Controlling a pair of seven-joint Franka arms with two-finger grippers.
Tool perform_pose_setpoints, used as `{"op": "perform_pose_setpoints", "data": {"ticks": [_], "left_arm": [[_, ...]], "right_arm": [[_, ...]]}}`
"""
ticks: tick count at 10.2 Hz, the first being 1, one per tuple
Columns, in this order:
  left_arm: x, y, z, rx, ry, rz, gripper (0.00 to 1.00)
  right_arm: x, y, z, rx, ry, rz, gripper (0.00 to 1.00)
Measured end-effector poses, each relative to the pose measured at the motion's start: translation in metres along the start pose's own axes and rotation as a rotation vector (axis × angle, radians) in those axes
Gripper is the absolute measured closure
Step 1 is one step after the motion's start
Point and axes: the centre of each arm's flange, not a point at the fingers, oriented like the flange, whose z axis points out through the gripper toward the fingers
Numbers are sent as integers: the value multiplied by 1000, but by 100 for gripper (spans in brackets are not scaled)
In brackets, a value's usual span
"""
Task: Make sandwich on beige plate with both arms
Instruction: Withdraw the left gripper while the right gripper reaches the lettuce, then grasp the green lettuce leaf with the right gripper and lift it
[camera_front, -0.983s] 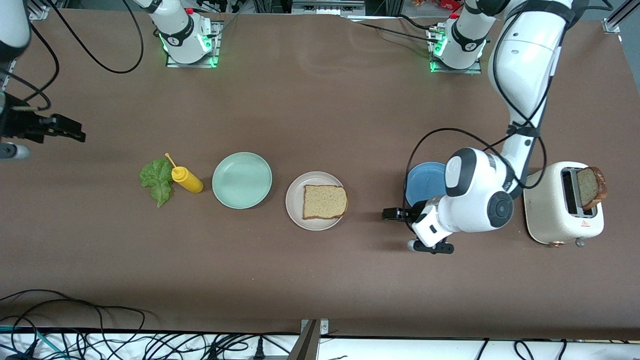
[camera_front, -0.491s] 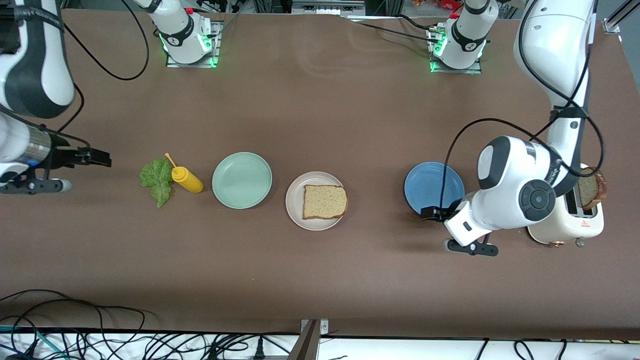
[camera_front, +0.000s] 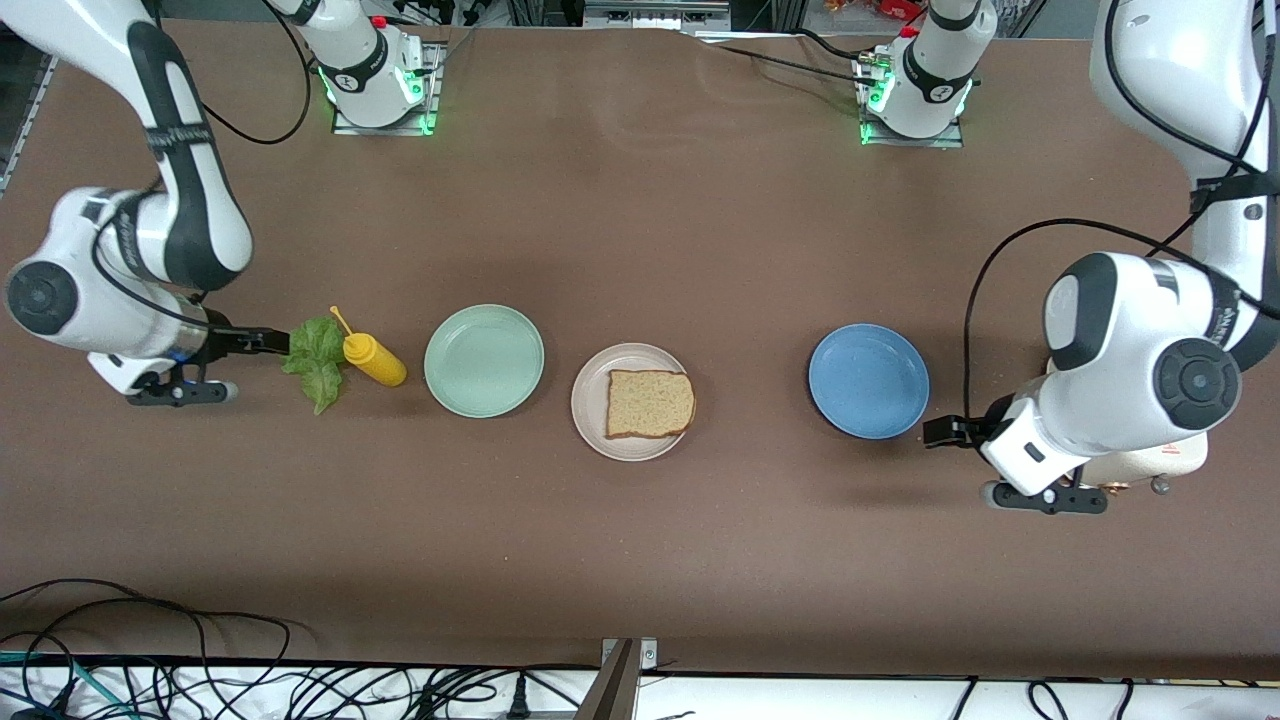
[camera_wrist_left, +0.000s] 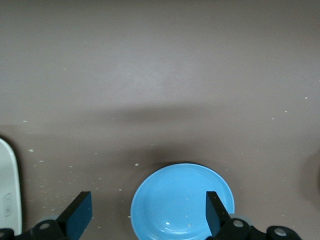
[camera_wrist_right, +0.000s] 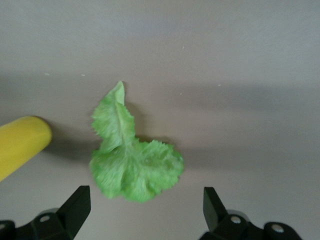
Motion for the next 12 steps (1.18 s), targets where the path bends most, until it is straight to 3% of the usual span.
{"op": "perform_pose_setpoints", "data": {"ticks": [5,6,8,11,12], "left_arm": [[-4,-24,-32,11,38,-33,0],[-4,-28,-32,11,35,-38,0],[-7,-34,-30,12,7,-48,0],[-9,-46,-29,12,-13,-64,0],[-9,-50,-29,12,-14,-71,0]], "right_arm": [[8,-15,75,51,-81,24,3],[8,-18,80,52,-87,21,10],[10,-20,84,53,-91,20,44],[12,-18,81,51,-85,22,85],[12,-18,82,51,-86,22,93]]}}
